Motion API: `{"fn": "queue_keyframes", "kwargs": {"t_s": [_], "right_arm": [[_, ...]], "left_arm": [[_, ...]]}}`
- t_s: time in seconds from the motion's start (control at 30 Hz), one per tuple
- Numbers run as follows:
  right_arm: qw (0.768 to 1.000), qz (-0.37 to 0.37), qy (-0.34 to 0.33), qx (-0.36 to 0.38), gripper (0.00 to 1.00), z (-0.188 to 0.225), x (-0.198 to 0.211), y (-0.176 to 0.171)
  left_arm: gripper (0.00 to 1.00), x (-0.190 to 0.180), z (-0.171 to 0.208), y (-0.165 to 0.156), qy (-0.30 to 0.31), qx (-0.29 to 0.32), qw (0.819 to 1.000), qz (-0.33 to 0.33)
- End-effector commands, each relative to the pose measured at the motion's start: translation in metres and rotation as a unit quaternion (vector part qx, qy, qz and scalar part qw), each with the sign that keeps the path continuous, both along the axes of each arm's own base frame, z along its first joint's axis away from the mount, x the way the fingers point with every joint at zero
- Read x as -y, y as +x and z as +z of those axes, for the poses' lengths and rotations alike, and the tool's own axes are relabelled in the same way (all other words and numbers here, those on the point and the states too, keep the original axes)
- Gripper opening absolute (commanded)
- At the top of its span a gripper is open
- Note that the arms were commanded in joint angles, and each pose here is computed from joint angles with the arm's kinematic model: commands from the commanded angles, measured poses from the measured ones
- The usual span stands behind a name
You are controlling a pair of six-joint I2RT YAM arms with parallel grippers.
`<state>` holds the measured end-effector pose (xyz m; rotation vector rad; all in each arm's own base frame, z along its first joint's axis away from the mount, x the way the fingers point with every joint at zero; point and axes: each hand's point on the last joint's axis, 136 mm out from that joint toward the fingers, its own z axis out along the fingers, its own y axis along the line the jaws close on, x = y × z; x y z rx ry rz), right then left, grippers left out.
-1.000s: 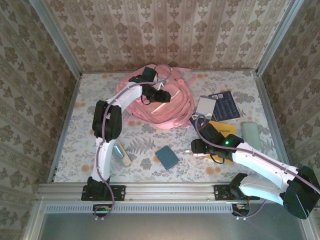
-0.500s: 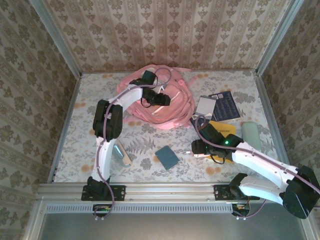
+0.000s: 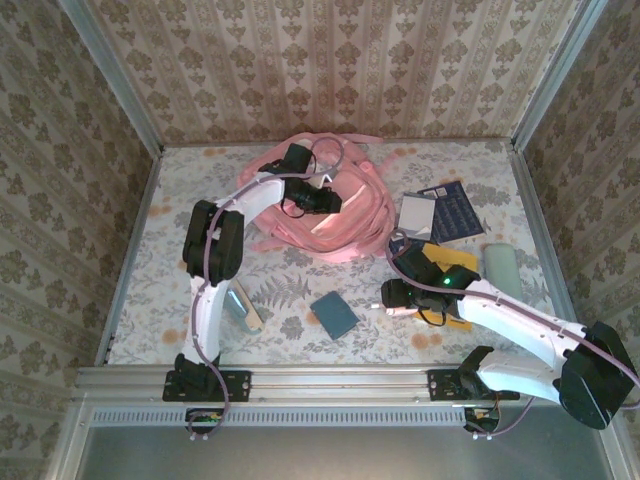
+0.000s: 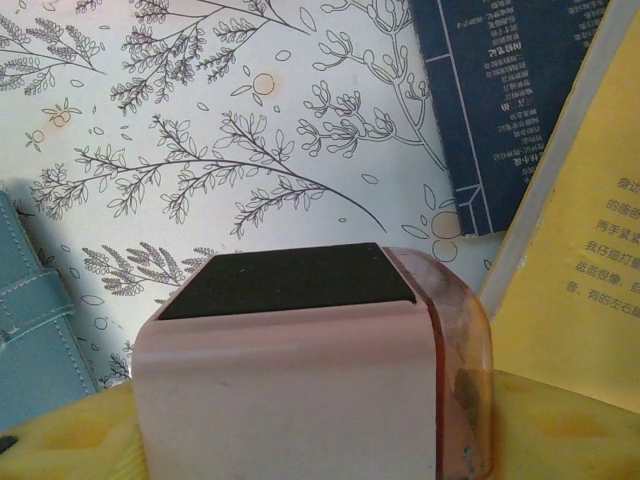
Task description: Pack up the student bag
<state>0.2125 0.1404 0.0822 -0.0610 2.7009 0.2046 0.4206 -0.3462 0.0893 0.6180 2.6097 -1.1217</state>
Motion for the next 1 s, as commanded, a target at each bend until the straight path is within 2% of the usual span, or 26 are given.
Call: {"fn": "queue_keyframes", "kwargs": {"t_s": [0.0, 0.27, 0.43, 0.63, 0.73, 0.87, 0.97], "right_arm": [[1.0, -0.001, 0.012, 0.011, 0.54, 0.008, -0.006, 0.009], [1.0, -0.002, 0.008, 0.009, 0.55, 0.005, -0.005, 0.01], [1.0, -0.004, 0.005, 0.009, 0.54, 0.004, -0.003, 0.01], [1.0, -0.009, 0.011, 0.011, 0.54, 0.007, -0.003, 0.011], [1.0, -0.011, 0.015, 0.015, 0.54, 0.011, -0.004, 0.011], [0.999, -0.029, 0.014, 0.039, 0.52, 0.024, 0.003, 0.015], [0.996, -0.045, 0.023, 0.068, 0.51, 0.039, 0.009, 0.02]], "left_arm": [[0.19, 0.015, 0.026, -0.017, -0.041, -0.002, 0.999, -0.029], [0.23, 0.018, 0.01, -0.018, -0.038, -0.022, 0.999, -0.033], [0.34, 0.024, 0.003, -0.016, -0.031, -0.023, 0.999, -0.037], [0.37, 0.022, -0.009, -0.006, -0.003, -0.018, 0.999, -0.029], [0.3, 0.023, -0.014, -0.002, 0.007, -0.016, 0.999, -0.027], [0.0, 0.024, -0.005, 0.001, 0.004, -0.009, 1.0, -0.024], [0.0, 0.019, 0.021, 0.008, -0.011, 0.017, 1.0, -0.015]]}}
